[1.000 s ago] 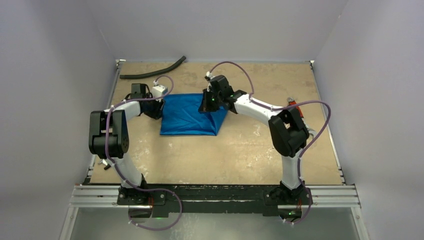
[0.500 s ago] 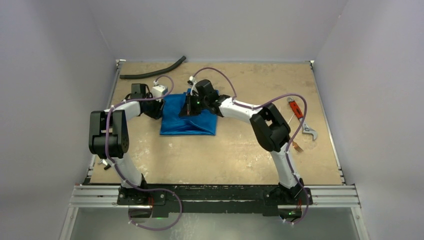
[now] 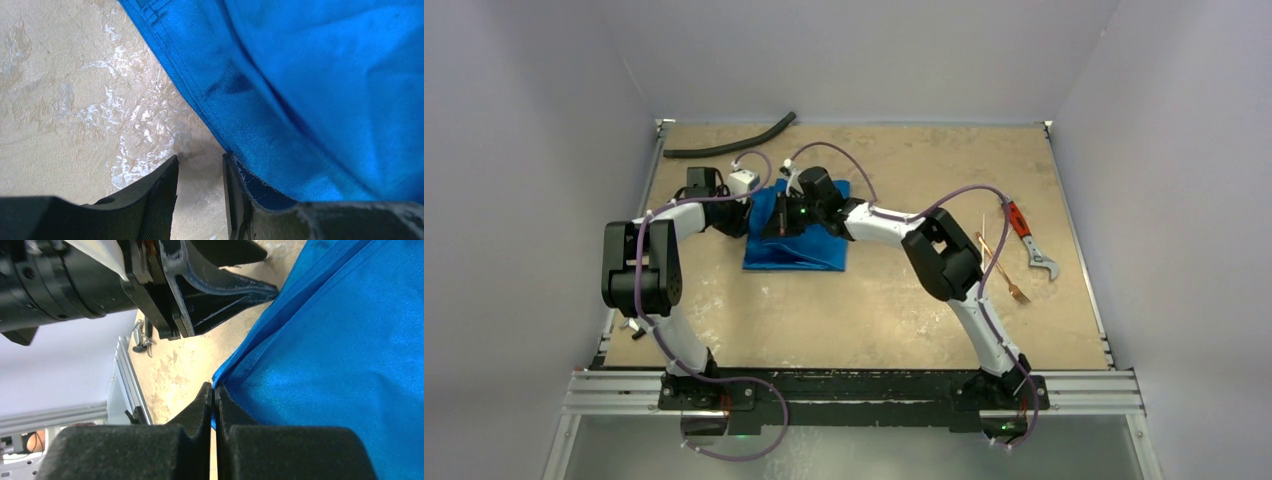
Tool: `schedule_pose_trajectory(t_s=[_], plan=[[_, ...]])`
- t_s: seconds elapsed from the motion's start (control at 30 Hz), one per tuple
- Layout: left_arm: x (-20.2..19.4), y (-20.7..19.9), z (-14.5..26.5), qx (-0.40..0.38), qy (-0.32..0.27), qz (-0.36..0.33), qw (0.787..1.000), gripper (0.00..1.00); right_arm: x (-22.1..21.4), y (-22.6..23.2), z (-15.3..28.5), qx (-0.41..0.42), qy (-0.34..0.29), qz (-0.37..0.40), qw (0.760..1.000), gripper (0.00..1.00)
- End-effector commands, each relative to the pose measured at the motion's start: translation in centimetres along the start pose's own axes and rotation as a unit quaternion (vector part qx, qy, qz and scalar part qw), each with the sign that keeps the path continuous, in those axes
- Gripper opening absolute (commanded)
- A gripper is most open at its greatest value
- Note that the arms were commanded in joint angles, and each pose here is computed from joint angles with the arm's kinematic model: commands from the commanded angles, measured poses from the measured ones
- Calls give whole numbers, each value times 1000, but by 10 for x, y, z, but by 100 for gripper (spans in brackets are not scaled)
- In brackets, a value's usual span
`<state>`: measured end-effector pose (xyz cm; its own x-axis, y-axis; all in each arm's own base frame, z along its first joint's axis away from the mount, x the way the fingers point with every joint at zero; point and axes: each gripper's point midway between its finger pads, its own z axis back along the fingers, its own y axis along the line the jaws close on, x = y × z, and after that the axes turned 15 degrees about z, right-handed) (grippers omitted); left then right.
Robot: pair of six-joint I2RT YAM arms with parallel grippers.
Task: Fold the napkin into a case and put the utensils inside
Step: Fold the rectangle-folded napkin at the center of the board.
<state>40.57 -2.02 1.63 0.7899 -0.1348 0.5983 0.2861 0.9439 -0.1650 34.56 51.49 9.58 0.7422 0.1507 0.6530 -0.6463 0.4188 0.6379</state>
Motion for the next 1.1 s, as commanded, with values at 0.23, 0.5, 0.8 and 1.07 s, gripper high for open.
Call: schedule_pose_trajectory(t_s=[0.23, 0.5, 0.8, 1.07], plan=[[-51, 3, -11, 10, 81, 36, 996, 35, -15, 31, -19, 76, -6, 41, 996, 0], [-50, 2, -10, 8, 81, 41, 996, 35, -26, 27, -29, 78, -16, 72, 994, 0], [-48, 1, -8, 7, 82, 41, 996, 35, -48, 30, -46, 76, 12, 108, 991, 0], [-33, 4, -2, 14, 66, 45, 997, 35, -61, 33, -34, 85, 41, 103, 990, 24]])
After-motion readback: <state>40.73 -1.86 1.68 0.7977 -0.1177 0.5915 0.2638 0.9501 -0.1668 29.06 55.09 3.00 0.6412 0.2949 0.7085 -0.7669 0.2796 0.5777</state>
